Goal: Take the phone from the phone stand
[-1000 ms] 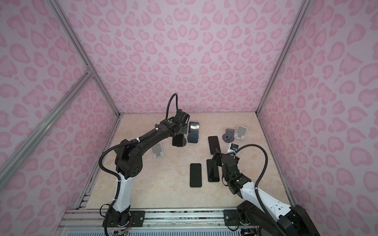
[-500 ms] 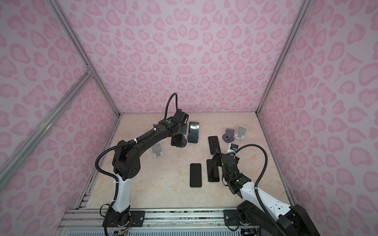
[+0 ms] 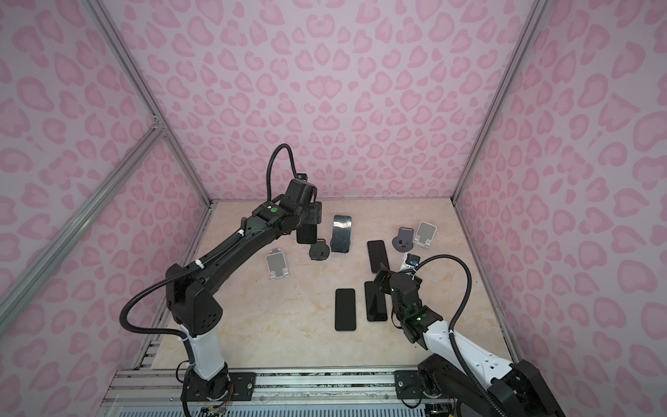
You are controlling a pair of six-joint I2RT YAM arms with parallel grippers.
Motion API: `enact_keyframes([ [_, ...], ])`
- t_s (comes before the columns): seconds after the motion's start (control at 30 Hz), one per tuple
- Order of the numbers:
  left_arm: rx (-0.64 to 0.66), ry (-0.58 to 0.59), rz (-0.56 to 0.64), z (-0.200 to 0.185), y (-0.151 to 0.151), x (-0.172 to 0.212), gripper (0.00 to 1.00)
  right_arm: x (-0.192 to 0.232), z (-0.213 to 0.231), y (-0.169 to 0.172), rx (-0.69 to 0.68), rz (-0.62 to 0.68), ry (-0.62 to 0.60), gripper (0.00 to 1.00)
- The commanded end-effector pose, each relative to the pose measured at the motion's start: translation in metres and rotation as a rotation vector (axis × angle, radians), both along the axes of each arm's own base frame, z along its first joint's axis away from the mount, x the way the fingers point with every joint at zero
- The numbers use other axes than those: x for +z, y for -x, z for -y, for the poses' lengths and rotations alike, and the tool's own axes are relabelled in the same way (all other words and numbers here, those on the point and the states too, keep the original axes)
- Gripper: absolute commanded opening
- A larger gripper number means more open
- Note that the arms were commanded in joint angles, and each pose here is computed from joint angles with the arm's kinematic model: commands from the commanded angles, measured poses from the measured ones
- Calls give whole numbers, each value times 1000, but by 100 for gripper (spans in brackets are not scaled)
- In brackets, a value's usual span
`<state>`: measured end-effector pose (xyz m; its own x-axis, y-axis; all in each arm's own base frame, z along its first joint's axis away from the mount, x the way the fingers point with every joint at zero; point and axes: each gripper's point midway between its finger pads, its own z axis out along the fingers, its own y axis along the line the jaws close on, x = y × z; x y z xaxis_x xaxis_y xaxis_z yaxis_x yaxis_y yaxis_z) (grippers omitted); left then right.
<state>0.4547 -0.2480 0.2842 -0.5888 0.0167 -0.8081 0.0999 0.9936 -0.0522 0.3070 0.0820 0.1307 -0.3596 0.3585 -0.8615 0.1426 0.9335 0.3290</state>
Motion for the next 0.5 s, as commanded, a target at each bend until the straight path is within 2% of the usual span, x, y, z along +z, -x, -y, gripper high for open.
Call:
enact_keyframes([
  [0.0, -5, 30, 62, -8, 10, 32, 60, 4, -1, -2, 0, 13, 4, 98],
  [0.27, -30, 15, -21, -8, 21, -4, 60, 3, -2, -2, 5, 12, 1, 98],
  [0.47, -51, 34, -96, -10, 41, -32, 58, 2, -3, -2, 9, 8, 1, 98],
])
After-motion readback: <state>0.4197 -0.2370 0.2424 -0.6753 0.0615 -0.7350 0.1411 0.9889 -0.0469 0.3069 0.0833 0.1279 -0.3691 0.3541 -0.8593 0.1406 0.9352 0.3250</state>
